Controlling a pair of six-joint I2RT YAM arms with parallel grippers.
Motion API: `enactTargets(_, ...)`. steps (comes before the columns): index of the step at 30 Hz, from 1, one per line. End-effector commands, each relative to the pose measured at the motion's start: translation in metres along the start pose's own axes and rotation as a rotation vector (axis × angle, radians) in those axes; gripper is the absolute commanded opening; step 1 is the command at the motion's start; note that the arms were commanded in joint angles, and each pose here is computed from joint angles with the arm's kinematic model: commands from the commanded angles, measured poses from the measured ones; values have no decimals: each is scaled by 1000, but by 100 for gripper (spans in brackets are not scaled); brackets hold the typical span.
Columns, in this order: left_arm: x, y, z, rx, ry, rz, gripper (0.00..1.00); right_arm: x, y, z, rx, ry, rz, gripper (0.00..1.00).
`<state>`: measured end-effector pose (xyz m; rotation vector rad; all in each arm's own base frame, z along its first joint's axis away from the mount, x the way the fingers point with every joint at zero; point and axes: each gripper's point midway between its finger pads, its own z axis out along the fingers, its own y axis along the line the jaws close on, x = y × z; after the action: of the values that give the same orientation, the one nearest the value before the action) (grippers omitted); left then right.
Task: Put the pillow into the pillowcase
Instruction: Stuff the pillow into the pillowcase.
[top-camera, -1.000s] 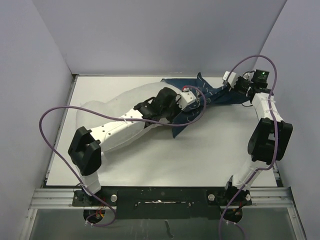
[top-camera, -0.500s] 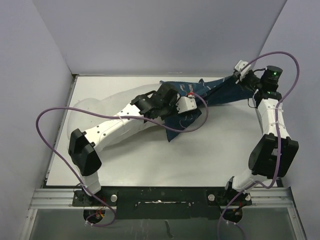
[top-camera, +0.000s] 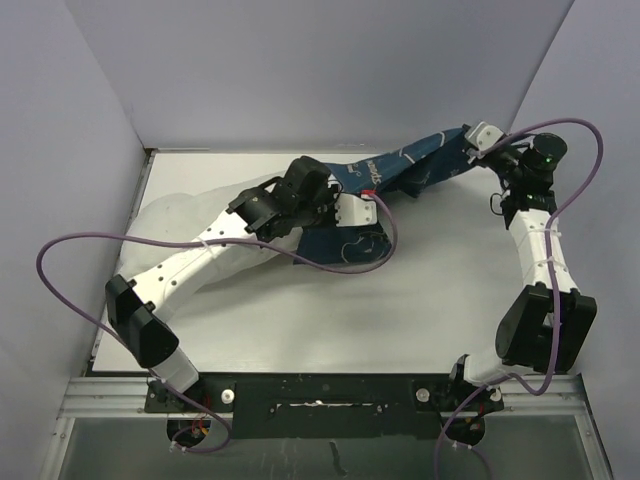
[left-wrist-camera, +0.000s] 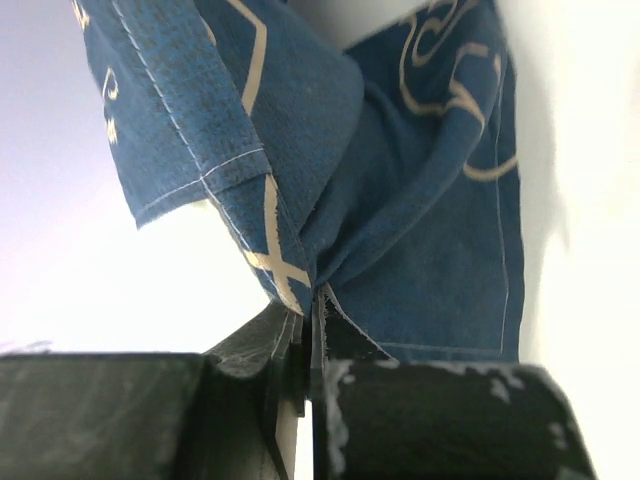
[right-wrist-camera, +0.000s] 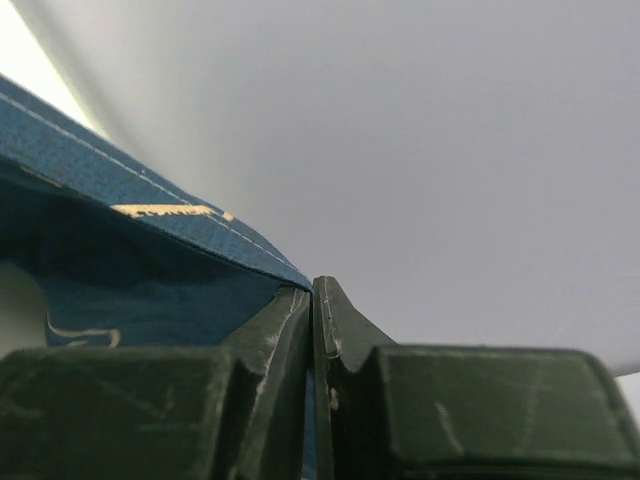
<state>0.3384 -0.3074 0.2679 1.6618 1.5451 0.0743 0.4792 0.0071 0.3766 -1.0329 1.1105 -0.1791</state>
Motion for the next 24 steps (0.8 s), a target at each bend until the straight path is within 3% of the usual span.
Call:
enactTargets(1,4,-50,-38,224,-80,-32,0,69,0,-50,25,241,-33,3)
enactTargets(2,5,-65,-36,280,-91,-70,1,85,29,-58,-53,281,12,4)
enactTargets(5,-6,-97,-32,427,-143,-240,20,113,106,-84,-247,381,144,13)
enactTargets(9,-21,-104,-39,489,-163,-475,40,116,181,-123,-452,431,281,25)
enactTargets(13,-21,-76,-71,466,-173,-724,47,124,191,-148,-454,512,388,42)
enactTargets(17,9,-38,-91,376,-118,-968,54,106,183,-147,-482,461,427,69)
enactTargets(19,27,-35,-87,329,-58,-987,68,82,179,-134,-527,395,448,82)
enactTargets(21,40,-43,-78,301,-7,-912,74,49,184,-119,-608,330,485,92)
enactTargets(24,26,-61,-66,249,-54,-577,77,-16,208,-103,-780,178,556,99)
